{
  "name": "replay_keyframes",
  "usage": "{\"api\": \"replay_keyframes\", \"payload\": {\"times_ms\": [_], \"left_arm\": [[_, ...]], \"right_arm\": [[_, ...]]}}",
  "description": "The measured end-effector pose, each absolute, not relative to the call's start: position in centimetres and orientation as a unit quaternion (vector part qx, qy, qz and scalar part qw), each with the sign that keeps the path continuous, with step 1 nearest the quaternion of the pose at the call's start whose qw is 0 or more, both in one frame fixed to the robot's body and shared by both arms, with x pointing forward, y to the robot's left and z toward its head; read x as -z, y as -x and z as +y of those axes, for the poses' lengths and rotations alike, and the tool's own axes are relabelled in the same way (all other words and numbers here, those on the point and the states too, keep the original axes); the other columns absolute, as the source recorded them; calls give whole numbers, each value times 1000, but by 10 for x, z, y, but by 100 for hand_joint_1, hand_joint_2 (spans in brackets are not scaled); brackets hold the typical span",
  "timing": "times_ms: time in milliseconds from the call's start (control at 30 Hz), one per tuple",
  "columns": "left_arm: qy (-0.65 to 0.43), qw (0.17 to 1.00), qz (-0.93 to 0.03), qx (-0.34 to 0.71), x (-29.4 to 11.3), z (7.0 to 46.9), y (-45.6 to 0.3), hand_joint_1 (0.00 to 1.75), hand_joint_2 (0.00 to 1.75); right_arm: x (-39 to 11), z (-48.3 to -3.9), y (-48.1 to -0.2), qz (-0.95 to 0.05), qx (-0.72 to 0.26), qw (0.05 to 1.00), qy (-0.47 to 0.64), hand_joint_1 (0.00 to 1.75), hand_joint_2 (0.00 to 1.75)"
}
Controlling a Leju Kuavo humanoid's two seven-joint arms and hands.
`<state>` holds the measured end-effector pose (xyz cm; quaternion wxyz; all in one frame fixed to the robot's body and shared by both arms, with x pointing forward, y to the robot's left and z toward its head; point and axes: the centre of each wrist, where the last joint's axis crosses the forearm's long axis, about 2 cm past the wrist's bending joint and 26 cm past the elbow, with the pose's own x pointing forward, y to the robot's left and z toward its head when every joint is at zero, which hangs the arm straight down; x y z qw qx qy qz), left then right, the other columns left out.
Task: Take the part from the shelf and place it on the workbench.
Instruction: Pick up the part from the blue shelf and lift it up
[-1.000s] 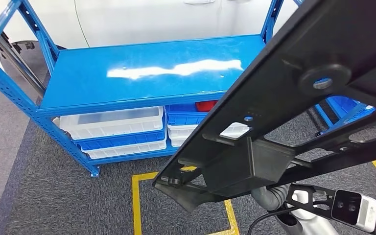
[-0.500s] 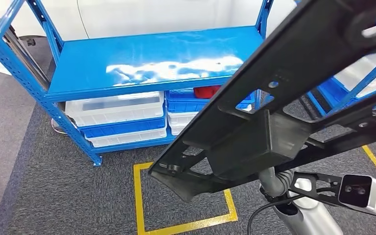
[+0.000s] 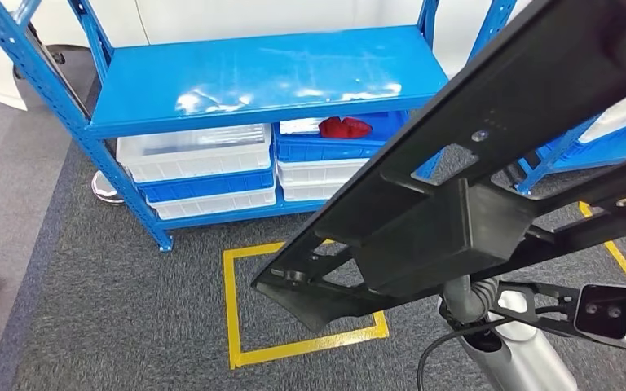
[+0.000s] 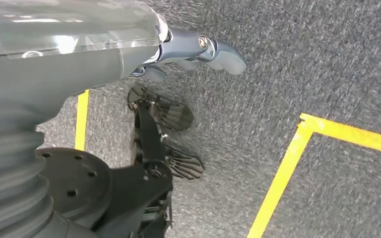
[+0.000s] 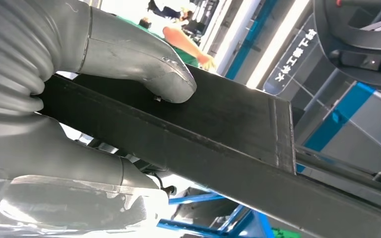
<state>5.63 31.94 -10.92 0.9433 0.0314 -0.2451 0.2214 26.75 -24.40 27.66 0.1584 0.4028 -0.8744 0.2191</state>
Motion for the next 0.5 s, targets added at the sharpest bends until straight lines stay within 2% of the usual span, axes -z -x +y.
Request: {"api": "replay_keyframes", "payload": {"times_ms": [500], "left_arm": [[-37,938,-240,-249,110,309,-54,0,175]], "right_arm": [[-260,-246,-276,-879,-224,202,-370,175,175]]}}
